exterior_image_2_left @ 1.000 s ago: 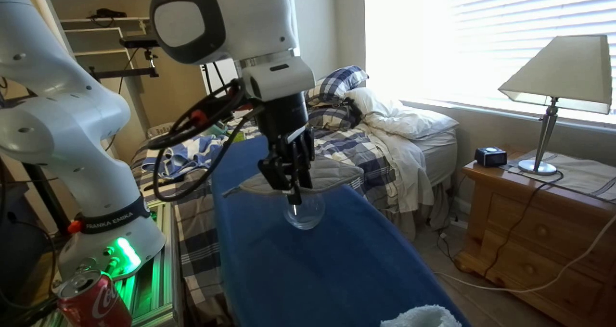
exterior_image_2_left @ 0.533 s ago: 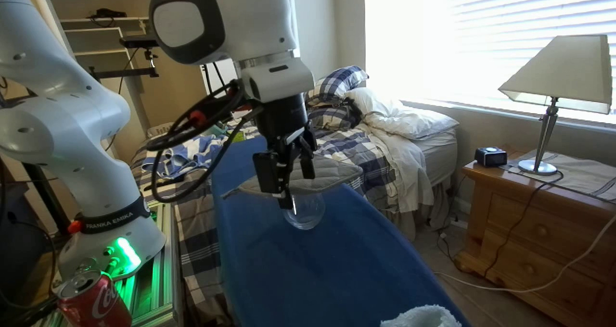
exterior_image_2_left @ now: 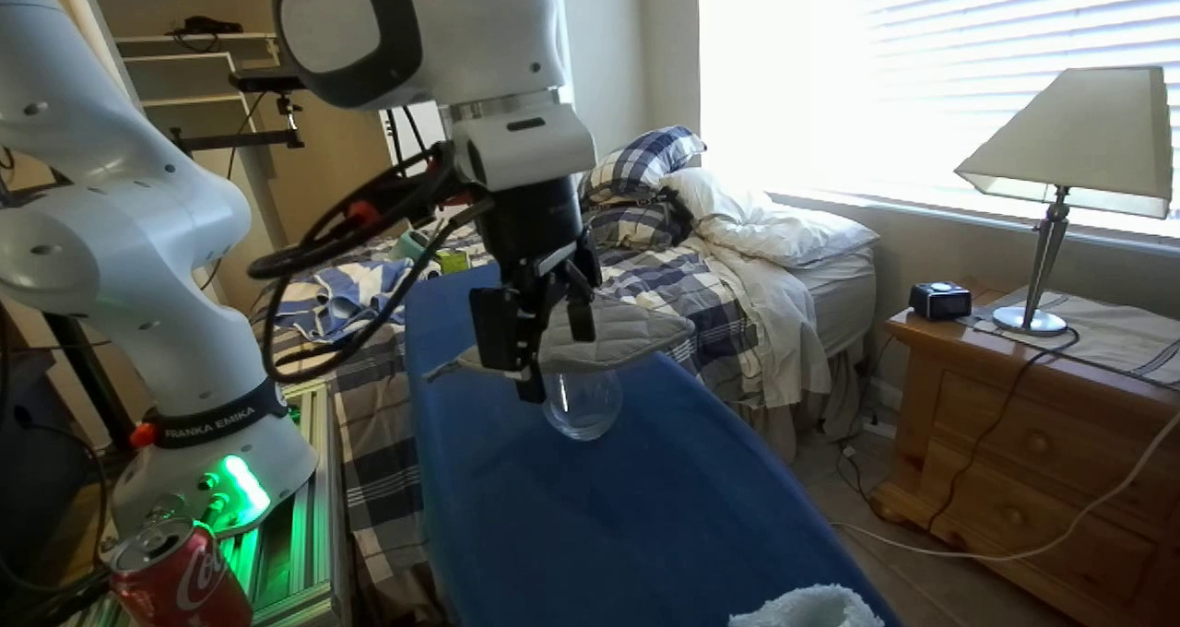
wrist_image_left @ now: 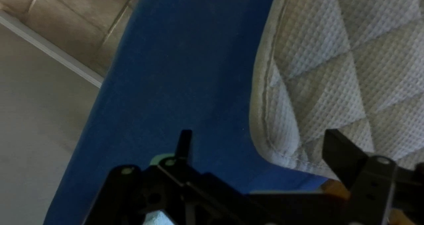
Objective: Put the mat on the cup
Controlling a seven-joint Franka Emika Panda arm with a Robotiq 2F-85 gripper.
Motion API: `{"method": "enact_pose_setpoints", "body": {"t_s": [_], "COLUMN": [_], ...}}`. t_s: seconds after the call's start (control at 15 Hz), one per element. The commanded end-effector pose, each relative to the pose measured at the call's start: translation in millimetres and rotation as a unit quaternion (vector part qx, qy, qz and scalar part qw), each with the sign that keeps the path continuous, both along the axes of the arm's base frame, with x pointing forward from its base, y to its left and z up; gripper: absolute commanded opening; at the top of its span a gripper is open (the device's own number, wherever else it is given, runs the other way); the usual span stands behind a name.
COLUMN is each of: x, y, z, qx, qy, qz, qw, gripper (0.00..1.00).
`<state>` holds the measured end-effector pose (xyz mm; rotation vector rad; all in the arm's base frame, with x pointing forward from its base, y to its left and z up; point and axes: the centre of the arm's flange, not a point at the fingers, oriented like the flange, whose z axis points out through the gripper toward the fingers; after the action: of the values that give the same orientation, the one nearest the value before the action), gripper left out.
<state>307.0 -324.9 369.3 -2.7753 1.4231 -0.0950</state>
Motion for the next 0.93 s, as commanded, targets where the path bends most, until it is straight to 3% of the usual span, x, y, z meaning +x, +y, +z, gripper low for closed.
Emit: {"method": "enact_pose_setpoints", "body": {"t_s": [0.0,0.27,0.53,0.87], "x": [-6.7,-0.1,14.5,25.3], "y": [-0.6,14.2,44.7,86.5], "z": [30.5,66.5,101.5,126.4], "qx": [-0.016,-0.050,-0.064,-0.081], "qy": [0.003,-0.007,-0.033,-0.033], "qz": [-0.001,0.021,0.048,0.066], "qw": [0.9999,0.9985,0.9963,0.9940], "gripper": [1.00,1.00,1.00,1.00]}}
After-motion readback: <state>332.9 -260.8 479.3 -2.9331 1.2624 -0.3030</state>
